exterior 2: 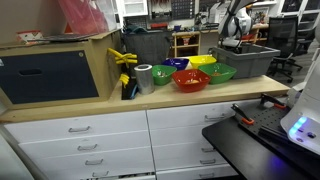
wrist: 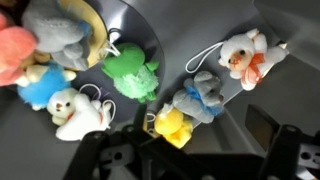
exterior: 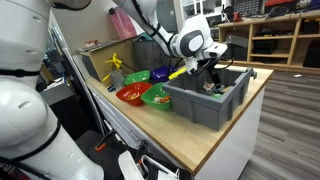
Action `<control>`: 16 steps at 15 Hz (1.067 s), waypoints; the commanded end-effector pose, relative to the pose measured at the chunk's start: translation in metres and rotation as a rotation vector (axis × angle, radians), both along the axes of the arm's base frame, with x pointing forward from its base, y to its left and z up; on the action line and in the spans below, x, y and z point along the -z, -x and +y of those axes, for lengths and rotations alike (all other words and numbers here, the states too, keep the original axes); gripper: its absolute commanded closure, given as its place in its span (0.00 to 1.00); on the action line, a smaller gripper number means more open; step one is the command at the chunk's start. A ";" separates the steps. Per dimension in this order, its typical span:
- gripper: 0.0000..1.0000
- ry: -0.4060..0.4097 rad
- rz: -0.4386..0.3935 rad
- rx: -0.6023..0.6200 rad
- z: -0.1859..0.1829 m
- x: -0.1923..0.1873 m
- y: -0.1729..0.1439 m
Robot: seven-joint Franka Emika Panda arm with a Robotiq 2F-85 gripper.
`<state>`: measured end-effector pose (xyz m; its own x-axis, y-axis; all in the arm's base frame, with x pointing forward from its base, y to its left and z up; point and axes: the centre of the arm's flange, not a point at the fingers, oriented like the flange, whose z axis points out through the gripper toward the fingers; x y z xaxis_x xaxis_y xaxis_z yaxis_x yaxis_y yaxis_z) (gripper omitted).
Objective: Put the grey plush toy from the grey container in the yellow bowl.
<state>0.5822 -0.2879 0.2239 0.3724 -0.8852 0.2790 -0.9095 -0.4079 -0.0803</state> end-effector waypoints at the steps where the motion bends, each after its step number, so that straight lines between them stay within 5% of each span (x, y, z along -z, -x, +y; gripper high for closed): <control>1: 0.00 -0.029 0.001 0.061 0.005 0.000 -0.005; 11: 0.00 -0.019 0.025 0.135 -0.022 0.020 0.012; 12: 0.25 -0.019 0.026 0.137 -0.024 0.020 0.013; 16: 0.51 -0.022 0.027 0.145 -0.028 0.018 0.017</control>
